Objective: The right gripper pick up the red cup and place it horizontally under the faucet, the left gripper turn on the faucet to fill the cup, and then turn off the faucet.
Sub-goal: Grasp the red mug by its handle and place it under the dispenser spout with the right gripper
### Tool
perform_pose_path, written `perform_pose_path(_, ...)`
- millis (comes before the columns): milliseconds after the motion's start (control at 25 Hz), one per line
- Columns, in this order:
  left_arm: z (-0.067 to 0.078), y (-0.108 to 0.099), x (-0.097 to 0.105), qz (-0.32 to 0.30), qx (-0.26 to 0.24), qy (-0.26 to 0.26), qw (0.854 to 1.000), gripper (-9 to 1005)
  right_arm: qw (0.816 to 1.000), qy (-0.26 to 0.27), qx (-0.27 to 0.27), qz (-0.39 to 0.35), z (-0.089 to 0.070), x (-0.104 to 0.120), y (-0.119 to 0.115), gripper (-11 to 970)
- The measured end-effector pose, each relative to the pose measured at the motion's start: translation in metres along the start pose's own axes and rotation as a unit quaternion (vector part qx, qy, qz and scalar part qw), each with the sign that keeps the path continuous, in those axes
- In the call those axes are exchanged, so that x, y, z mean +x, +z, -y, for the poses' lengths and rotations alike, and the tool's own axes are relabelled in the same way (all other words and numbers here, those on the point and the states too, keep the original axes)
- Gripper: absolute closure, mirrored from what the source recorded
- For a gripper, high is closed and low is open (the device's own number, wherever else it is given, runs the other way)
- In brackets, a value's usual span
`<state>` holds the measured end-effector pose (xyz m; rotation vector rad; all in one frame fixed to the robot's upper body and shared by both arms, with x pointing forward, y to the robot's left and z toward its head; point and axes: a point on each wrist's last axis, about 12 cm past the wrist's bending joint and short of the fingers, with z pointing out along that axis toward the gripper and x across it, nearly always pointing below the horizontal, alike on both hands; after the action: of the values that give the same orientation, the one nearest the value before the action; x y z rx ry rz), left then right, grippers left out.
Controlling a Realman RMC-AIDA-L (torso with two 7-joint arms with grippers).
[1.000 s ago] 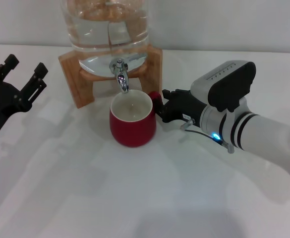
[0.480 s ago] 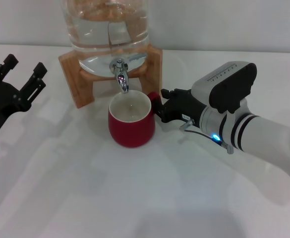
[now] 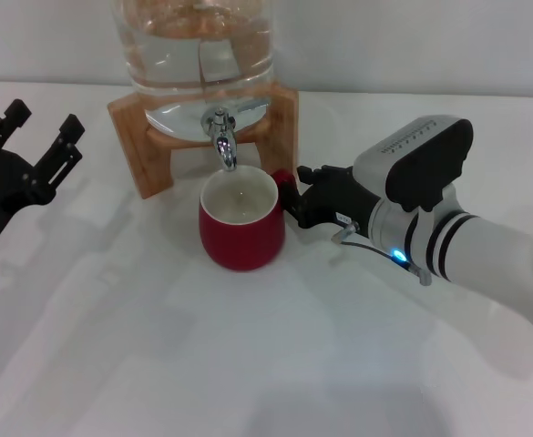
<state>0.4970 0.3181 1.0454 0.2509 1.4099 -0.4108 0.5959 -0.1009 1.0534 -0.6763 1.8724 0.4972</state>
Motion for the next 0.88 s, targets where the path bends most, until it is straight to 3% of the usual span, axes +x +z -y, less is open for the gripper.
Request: perform_pose_path(880,0.0,-0.002,0.002,-0.004,-0.005,-0.003,1.0,234,1.0,0.009,0.004,0.021,0.005,0.016,-0.016,596)
